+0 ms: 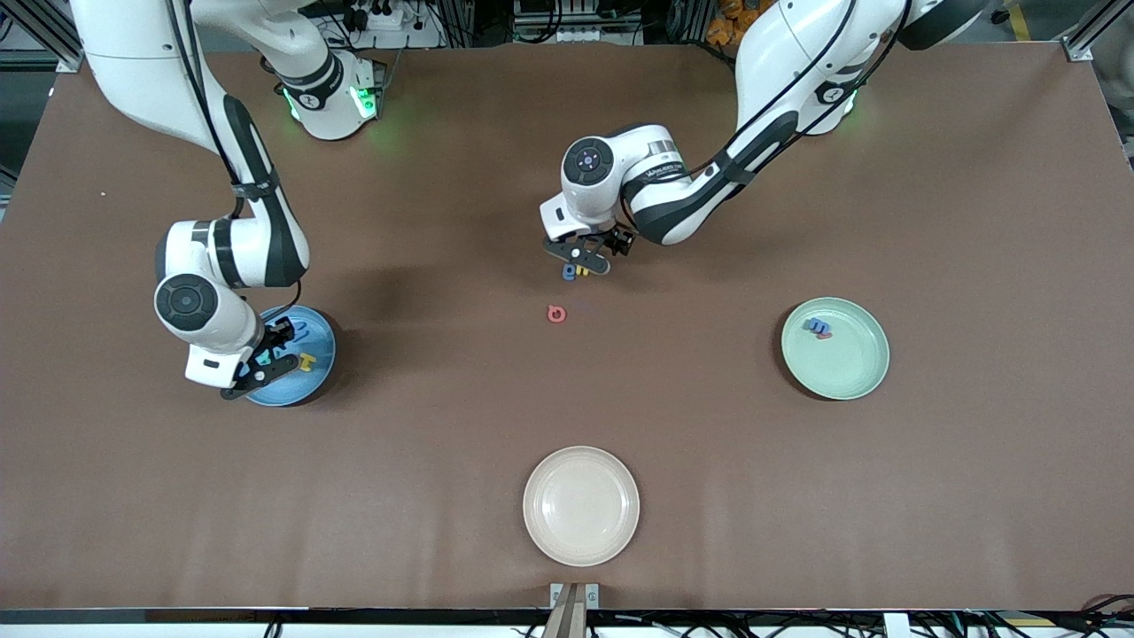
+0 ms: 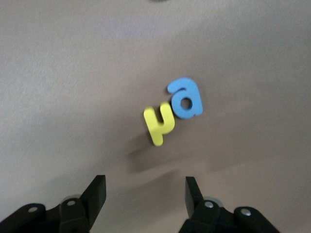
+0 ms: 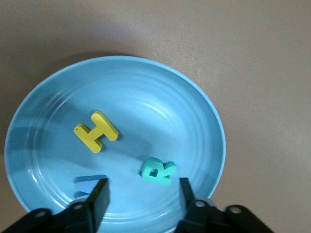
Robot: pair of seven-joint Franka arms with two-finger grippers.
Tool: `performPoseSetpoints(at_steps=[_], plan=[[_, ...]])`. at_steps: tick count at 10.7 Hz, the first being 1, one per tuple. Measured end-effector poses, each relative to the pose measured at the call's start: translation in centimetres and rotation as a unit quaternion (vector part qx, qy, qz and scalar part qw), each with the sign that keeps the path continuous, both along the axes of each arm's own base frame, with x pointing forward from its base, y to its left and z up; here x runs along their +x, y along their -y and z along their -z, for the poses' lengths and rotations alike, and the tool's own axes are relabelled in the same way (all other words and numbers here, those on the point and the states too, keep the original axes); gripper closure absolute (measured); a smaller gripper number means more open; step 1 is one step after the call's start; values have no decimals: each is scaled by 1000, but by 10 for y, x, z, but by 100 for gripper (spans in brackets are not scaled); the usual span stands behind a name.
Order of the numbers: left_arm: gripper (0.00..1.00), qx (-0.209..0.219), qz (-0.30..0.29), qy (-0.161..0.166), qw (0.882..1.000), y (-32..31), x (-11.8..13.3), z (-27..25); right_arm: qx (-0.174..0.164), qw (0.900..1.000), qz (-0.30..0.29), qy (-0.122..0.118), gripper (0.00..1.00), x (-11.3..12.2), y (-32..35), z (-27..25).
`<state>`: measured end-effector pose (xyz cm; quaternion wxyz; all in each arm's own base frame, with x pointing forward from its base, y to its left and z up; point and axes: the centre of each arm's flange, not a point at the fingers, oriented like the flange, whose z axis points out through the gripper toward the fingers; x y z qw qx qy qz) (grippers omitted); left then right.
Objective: Sort uppercase to blue plate, lowercase to green plate
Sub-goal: 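Place the R on the blue plate while the left gripper reaches the h, then move the right gripper to the pink Q while the left gripper aligns over h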
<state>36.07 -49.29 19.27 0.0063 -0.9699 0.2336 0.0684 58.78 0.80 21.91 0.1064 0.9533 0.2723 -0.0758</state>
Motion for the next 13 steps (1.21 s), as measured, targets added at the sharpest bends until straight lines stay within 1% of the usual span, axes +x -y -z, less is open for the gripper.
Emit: performPoseSetpoints(at_steps=[2, 4, 5, 6, 8, 10, 11, 13], plan=[[28, -12, 0, 3, 1000, 3, 0, 5, 8, 1000, 7, 3, 31, 1, -4, -1], [31, -15, -2, 7, 1000, 3, 2, 9, 51, 998, 32, 4, 32, 0, -31, -2], [32, -15, -3, 7, 1000, 2, 3, 10, 69, 997, 40, 4, 35, -2, -56, -1], [33, -14, -4, 8, 1000, 1, 4, 11, 81, 995, 53, 6, 36, -5, -86, -1], [38, -15, -5, 10, 1000, 1, 6, 10, 95, 992, 80, 12, 39, -14, -139, -5], [42, -22, -5, 13, 1000, 3, 7, 9, 107, 988, 114, 17, 39, -26, -185, -11], [43, -25, -6, 14, 1000, 3, 7, 10, 115, 984, 130, 23, 39, -33, -210, -14], [44, -26, -7, 14, 1000, 3, 8, 12, 136, 980, 141, 42, 39, -45, -252, -18]])
